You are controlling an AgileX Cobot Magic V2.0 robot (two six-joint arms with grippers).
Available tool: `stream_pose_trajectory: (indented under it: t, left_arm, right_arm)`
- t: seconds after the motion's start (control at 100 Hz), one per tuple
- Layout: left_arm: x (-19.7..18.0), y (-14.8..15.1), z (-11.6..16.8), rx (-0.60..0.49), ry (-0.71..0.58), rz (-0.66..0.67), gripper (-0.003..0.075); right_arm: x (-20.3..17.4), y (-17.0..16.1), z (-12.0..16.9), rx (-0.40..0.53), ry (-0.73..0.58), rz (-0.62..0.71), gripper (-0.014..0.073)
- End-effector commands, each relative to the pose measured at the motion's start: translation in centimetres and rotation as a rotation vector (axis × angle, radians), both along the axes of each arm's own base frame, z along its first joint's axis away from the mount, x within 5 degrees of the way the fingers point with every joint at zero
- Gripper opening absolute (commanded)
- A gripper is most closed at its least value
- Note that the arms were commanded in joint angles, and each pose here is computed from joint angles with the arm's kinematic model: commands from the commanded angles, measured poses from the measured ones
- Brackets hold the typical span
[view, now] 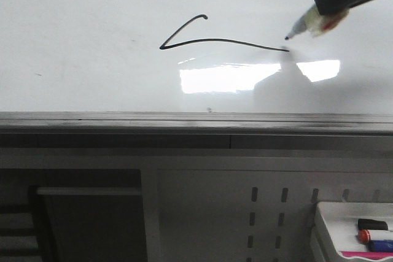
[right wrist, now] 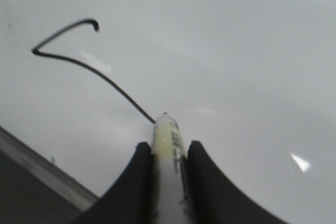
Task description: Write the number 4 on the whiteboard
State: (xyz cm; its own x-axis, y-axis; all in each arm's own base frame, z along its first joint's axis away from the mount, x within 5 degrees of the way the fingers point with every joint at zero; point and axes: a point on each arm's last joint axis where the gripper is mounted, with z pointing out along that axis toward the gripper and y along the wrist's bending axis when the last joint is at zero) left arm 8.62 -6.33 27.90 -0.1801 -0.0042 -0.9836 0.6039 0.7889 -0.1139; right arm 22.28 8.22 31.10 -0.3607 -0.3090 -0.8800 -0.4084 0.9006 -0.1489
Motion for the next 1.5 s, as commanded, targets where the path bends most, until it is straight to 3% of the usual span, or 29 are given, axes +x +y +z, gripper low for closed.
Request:
stream_pose_trajectory:
  t: [0.0, 0.18, 0.47, 0.79, 0.94, 1.07, 1.3, 1.4, 1.49]
  left_arm:
    - [0.2, 0.2, 1.2, -0.043, -0.021, 0.031, -0.0020]
    - [0.2, 0.2, 1.2, -0.043, -0.021, 0.031, -0.0020]
    - [0.2, 0.2, 1.2, -0.043, -0.021, 0.031, -0.0020]
    - [0.2, 0.2, 1.2, -0.042, -0.021, 0.029, -0.0020]
    - [0.2, 0.2, 1.2, -0.042, -0.021, 0.029, -0.0020]
    - [0.2, 0.2, 1.2, -0.042, -0.021, 0.029, -0.0020]
    - [0.2, 0.1, 1.2, -0.048, -0.017, 0.027, -0.0020]
    - [0.0, 0.0, 1.2, -0.054, -0.010, 0.007, -0.0013]
    - [-0.3, -0.7, 1.2, 0.057, -0.043, -0.102, 0.0092]
  right_arm:
    - [-0.3, 0.8, 3.2, 0.067, -0.218, 0.044, -0.0054]
    - [-0.2, 2.7, 3.6, 0.115, -0.308, 0.115, -0.0054]
    - [2.2, 3.0, 1.7, 0.102, -0.285, 0.089, -0.0054]
    - [3.1, 2.9, -1.0, 0.054, -0.095, 0.056, -0.0054]
    - [1.6, 4.3, -2.6, 0.003, 0.067, 0.120, -0.0054]
    - [0.5, 5.5, -3.3, -0.015, 0.101, 0.179, -0.0054]
    - [0.6, 5.7, -2.5, 0.012, 0.043, 0.182, -0.0054]
    - [-0.1, 5.9, -0.6, 0.039, -0.015, 0.206, -0.0054]
    - [-1.5, 6.3, 1.0, 0.049, -0.062, 0.252, -0.0054]
